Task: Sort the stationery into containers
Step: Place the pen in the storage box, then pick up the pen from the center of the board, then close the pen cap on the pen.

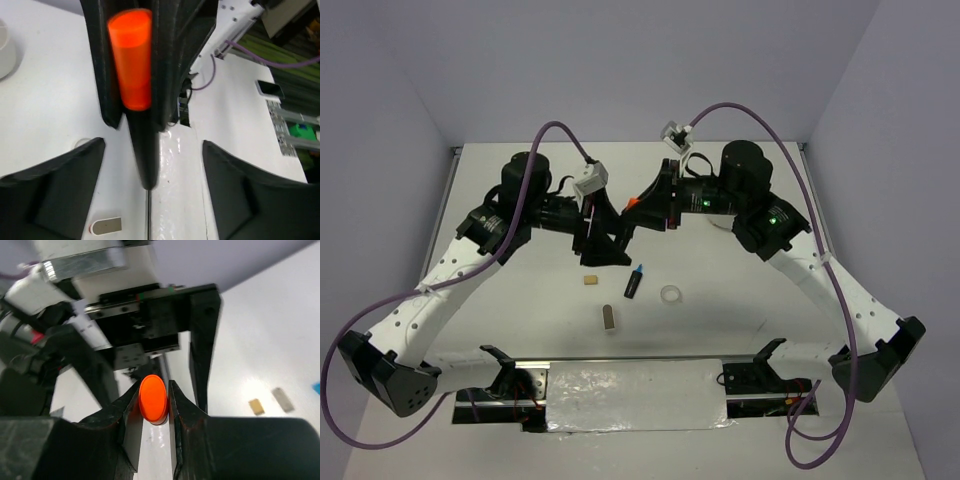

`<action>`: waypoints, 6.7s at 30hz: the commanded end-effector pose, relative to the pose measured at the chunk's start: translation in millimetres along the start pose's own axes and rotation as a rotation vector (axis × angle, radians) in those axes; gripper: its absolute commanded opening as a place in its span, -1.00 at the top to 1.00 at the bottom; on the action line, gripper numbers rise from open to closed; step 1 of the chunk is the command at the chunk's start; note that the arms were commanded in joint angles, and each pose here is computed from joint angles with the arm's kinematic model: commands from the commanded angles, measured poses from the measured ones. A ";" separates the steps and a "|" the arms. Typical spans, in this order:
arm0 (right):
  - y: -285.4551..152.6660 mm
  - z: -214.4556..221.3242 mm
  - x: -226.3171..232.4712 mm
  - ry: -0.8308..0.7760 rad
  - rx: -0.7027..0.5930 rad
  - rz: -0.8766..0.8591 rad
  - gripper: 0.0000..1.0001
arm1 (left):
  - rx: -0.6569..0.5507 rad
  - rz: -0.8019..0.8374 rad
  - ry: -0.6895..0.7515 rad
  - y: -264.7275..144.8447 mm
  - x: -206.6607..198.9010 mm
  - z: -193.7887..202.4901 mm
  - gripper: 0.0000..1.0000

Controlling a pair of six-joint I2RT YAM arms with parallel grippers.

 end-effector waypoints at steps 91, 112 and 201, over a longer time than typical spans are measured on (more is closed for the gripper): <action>-185.9 65.7 -106.4 0.181 -0.110 1.294 -0.99 | 0.221 -1.198 -0.436 92.3 208.6 219.6 -0.21; -56.6 91.1 -165.4 0.294 0.195 1.180 -0.99 | -0.517 -1.613 -0.614 -97.6 126.0 67.0 1.00; -54.1 -65.0 11.0 0.006 -0.553 0.033 0.55 | -0.483 0.366 -0.197 15.7 -37.1 -15.7 1.00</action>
Point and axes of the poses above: each gripper's point midway between its finger pads, its own y axis out along the fingers, its own x axis along the line the jaws close on, z = x × y, the point moved 6 cm from there along -y, back along the fingers, and after that the axes turned 13 degrees about -y, right-handed, at the moved point
